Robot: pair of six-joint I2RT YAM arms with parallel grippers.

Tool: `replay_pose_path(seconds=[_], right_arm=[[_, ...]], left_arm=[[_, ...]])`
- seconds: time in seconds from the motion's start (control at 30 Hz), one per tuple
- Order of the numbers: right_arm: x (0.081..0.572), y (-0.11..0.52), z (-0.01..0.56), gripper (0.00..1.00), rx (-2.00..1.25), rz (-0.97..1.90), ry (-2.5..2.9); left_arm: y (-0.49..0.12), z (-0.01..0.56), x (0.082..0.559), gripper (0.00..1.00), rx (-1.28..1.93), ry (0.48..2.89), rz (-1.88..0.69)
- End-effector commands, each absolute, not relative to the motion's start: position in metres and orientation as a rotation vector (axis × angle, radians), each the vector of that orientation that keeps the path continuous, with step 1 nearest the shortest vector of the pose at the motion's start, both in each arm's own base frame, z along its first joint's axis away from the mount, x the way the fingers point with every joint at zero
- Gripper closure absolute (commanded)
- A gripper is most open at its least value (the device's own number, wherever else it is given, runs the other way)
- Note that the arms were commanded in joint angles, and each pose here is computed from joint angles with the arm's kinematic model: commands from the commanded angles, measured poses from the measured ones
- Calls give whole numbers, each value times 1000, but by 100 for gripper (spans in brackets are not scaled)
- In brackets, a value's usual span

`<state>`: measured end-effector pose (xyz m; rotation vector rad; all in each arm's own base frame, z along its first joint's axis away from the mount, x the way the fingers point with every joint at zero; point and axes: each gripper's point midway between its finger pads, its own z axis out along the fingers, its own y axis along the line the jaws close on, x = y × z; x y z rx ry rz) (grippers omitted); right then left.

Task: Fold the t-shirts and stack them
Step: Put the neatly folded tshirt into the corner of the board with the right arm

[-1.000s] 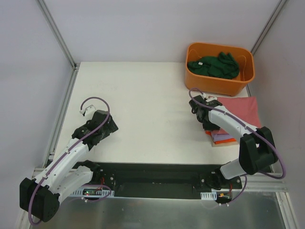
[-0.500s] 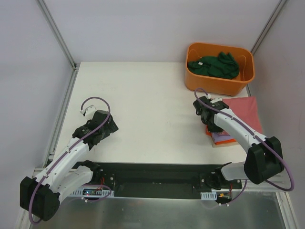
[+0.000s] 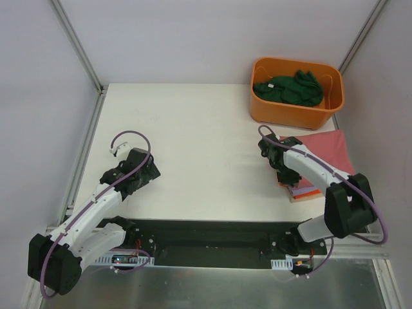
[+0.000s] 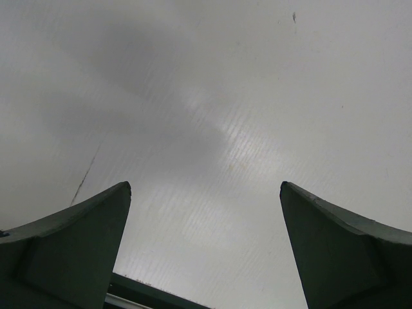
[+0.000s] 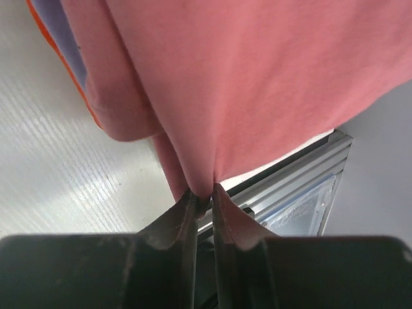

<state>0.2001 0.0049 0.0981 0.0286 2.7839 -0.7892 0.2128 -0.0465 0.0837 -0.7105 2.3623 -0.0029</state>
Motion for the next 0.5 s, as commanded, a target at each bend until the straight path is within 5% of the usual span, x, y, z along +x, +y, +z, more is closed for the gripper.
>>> replay_pose_path(seconds=[0.0,0.2,0.3,0.43,0.47], right_arm=[[189,9,78,79,68,-821,2881],[198,24,79,34,70,-677,2873],[207,29,104,28,66,-562,2790],[220,45,153,3,51,-261,2573],[223,51,163,4,35,-184,2518]], left_arm=[[-43,86,212,1,-744,2358,5],[-44,86,212,1,-743,2357,1],[-44,88,212,1,-738,2353,-4],[-45,95,213,1,-727,2331,-37],[-46,97,214,1,-721,2327,-42]])
